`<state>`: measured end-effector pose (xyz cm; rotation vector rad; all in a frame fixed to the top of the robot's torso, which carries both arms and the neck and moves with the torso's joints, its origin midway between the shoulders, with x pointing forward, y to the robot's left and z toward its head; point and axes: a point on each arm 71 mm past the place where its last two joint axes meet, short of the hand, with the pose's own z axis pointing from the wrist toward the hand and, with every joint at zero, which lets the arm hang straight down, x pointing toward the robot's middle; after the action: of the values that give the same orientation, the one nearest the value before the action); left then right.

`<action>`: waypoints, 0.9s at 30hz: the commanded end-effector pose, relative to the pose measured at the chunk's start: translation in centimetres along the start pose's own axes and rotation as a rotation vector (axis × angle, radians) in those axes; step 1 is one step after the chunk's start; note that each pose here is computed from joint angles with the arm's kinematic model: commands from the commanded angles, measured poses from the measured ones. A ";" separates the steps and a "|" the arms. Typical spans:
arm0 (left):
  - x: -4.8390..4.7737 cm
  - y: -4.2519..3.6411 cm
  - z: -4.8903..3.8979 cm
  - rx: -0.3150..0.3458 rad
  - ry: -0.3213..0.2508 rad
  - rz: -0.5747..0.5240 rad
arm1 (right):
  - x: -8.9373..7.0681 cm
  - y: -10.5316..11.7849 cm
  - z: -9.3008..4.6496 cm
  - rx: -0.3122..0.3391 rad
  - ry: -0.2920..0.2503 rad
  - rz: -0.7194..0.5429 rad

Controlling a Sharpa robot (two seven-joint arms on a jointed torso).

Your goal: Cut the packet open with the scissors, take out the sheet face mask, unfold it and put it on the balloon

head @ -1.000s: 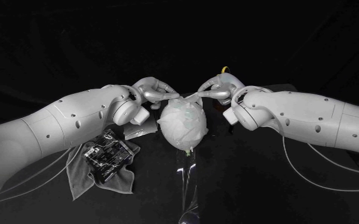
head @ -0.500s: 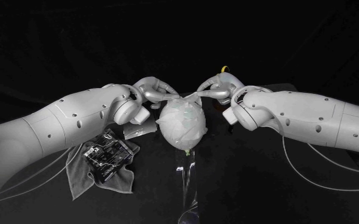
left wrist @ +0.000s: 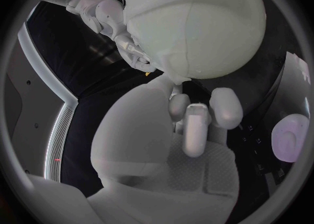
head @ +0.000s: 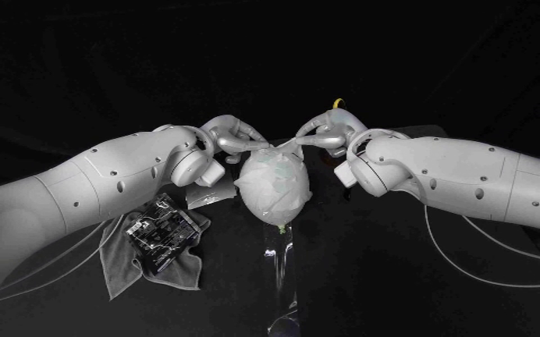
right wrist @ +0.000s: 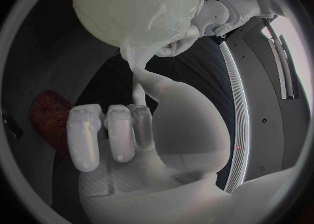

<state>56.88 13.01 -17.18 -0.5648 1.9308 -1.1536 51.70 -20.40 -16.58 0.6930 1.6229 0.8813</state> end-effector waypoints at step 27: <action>-1.08 -0.18 0.22 0.018 -0.128 -0.098 | 0.1 0.1 0.6 0.006 -0.005 -0.040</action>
<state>57.51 13.40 -16.88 -0.6507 1.8443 -1.1497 52.15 -20.16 -16.66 0.6851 1.6250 0.8593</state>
